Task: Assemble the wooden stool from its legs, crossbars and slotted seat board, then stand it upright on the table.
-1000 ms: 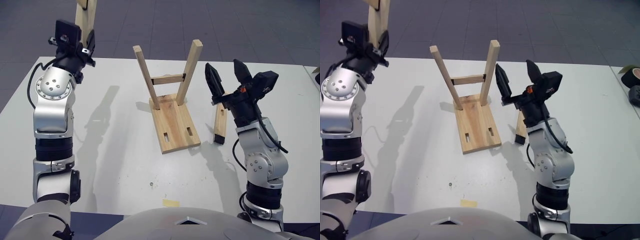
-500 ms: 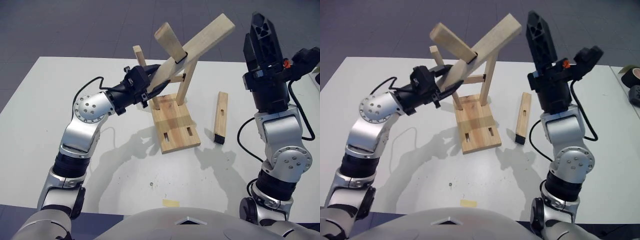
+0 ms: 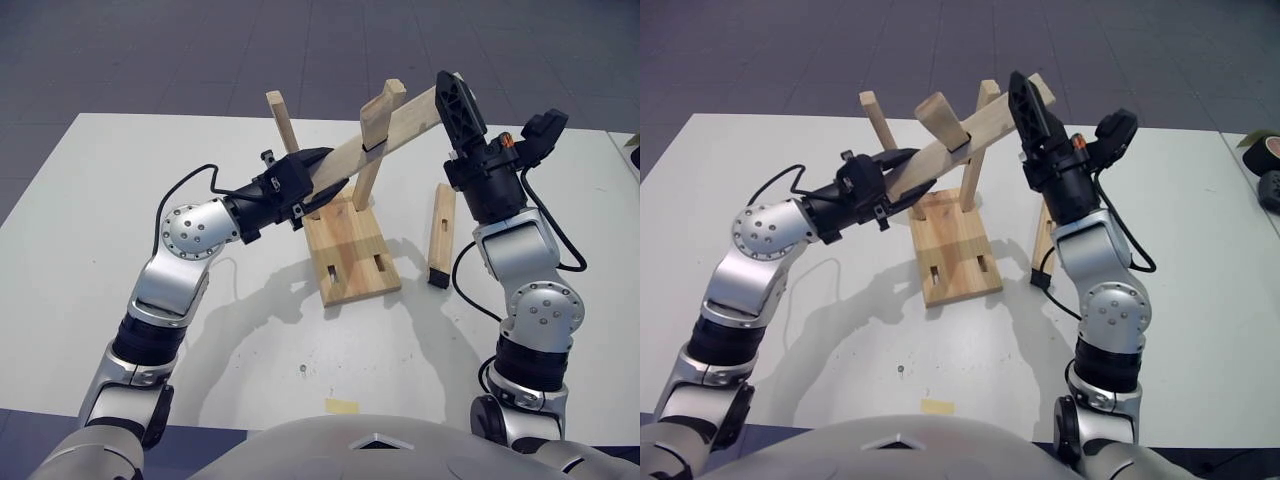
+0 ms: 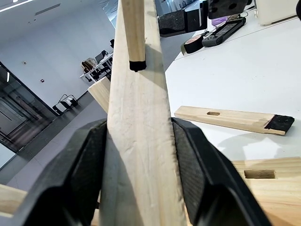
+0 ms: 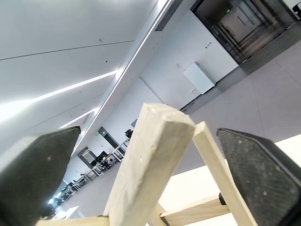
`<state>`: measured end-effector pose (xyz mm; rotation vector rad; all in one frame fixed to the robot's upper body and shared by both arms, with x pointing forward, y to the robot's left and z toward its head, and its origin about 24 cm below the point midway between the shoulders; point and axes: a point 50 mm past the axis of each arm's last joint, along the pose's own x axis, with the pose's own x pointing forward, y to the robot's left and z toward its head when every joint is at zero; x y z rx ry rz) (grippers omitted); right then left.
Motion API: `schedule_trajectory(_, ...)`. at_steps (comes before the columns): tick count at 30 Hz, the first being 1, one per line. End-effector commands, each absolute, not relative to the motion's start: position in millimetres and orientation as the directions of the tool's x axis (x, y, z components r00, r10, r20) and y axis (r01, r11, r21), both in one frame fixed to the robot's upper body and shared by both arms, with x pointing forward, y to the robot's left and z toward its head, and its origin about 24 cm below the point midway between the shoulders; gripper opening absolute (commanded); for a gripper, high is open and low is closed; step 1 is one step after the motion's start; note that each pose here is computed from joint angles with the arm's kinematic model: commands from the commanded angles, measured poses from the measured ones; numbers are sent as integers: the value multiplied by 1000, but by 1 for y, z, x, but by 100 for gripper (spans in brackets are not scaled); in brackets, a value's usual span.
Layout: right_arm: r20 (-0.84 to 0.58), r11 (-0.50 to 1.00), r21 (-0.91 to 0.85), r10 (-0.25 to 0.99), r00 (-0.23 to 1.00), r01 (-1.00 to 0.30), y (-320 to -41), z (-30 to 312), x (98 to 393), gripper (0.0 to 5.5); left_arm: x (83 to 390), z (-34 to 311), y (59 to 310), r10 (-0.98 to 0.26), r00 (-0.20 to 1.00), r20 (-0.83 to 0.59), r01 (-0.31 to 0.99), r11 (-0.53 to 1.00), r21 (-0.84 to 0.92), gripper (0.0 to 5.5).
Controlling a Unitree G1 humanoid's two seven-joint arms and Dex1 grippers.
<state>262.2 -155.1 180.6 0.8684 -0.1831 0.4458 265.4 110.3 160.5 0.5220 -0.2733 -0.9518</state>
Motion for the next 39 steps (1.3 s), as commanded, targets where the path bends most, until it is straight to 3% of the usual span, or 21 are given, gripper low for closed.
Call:
schedule_trajectory(1, 389, 496, 675, 389, 835, -546, -151, 185, 256, 511, 259, 159, 105, -852, 524, -9, 727, 442, 526, 206)
schedule_trajectory(4, 445, 410, 662, 458, 770, -627, -148, 188, 249, 466, 255, 161, 101, -872, 490, -11, 758, 420, 499, 206)
schedule_trajectory(10, 457, 381, 650, 495, 739, -657, -153, 186, 243, 370, 256, 164, 103, -873, 487, -11, 764, 420, 489, 206)
schedule_trajectory(26, 456, 384, 691, 426, 781, -613, -157, 179, 237, 107, 253, 161, 101, -882, 471, -31, 773, 396, 496, 206)
schedule_trajectory(30, 458, 378, 714, 384, 802, -589, -160, 178, 238, 101, 255, 160, 102, -876, 482, -28, 772, 409, 487, 206)
schedule_trajectory(33, 438, 419, 733, 310, 844, -535, -170, 175, 241, 101, 258, 161, 111, -854, 520, -16, 771, 461, 439, 272)
schedule_trajectory(35, 405, 482, 735, 251, 879, -476, -182, 170, 242, 101, 266, 166, 128, -805, 593, 18, 741, 554, 380, 307)
schedule_trajectory(39, 301, 606, 709, 201, 932, -360, -205, 150, 226, 101, 285, 180, 173, -607, 789, 93, 562, 775, 288, 379)
